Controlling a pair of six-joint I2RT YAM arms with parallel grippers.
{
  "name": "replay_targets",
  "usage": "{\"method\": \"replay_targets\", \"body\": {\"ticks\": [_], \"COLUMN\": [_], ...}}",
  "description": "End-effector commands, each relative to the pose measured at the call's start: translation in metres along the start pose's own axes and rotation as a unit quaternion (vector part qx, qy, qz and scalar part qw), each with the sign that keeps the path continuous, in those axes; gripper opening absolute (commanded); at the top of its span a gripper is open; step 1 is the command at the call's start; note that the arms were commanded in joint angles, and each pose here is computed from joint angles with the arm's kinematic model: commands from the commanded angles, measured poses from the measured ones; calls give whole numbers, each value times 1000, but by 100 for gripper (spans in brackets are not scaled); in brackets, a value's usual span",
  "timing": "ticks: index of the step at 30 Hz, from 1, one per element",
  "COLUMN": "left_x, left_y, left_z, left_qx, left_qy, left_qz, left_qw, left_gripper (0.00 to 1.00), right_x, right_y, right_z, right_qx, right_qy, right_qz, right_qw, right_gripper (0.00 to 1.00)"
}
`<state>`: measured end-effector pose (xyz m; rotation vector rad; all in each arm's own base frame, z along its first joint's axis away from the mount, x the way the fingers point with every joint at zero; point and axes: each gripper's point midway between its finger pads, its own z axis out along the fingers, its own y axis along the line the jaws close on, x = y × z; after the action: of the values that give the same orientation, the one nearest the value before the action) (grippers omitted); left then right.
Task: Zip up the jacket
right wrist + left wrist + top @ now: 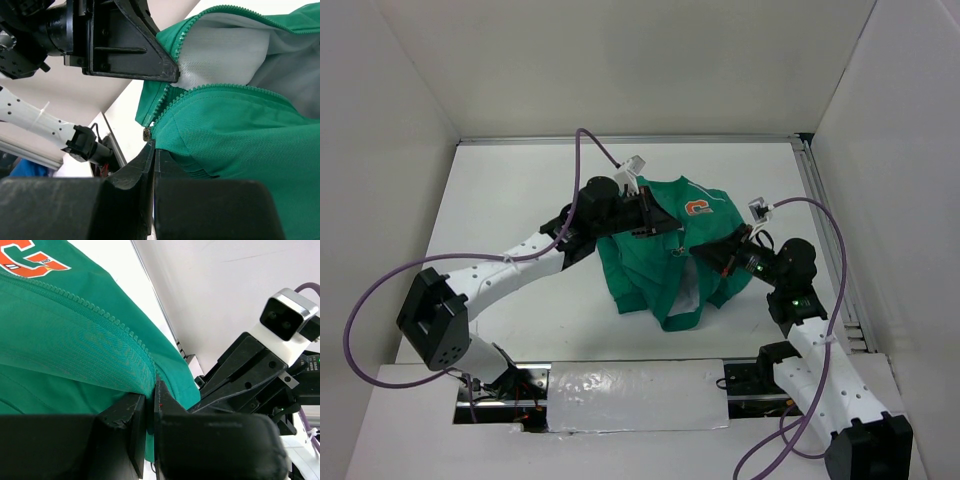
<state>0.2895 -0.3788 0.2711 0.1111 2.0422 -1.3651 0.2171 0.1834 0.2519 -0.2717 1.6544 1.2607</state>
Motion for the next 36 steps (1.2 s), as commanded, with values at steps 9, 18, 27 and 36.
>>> {"method": "replay_targets", "body": {"ticks": [9,18,27,36], "left_x": [-19,-16,-9,-9], "left_y": [-37,-40,-36,-31], "left_z": [-8,-10,-9,-7], "left_qx": [57,64,62,53], "left_qy": [-35,-29,-21,-23], "left_qz": [9,3,1,-2], "left_qw": [998,998,998,998], "left_gripper": [0,0,0,0], "right_x": [-10,-7,-19,-12], "right_y": [18,18,18,21], "right_z": [0,3,2,-1], "right_qx": [-36,-37,-29,-34], "right_qy": [-24,-29,-68,-51], "right_qz": [-31,-18,-15,-14], "right_qw": [999,999,997,998], "right_gripper": [0,0,0,0]}}
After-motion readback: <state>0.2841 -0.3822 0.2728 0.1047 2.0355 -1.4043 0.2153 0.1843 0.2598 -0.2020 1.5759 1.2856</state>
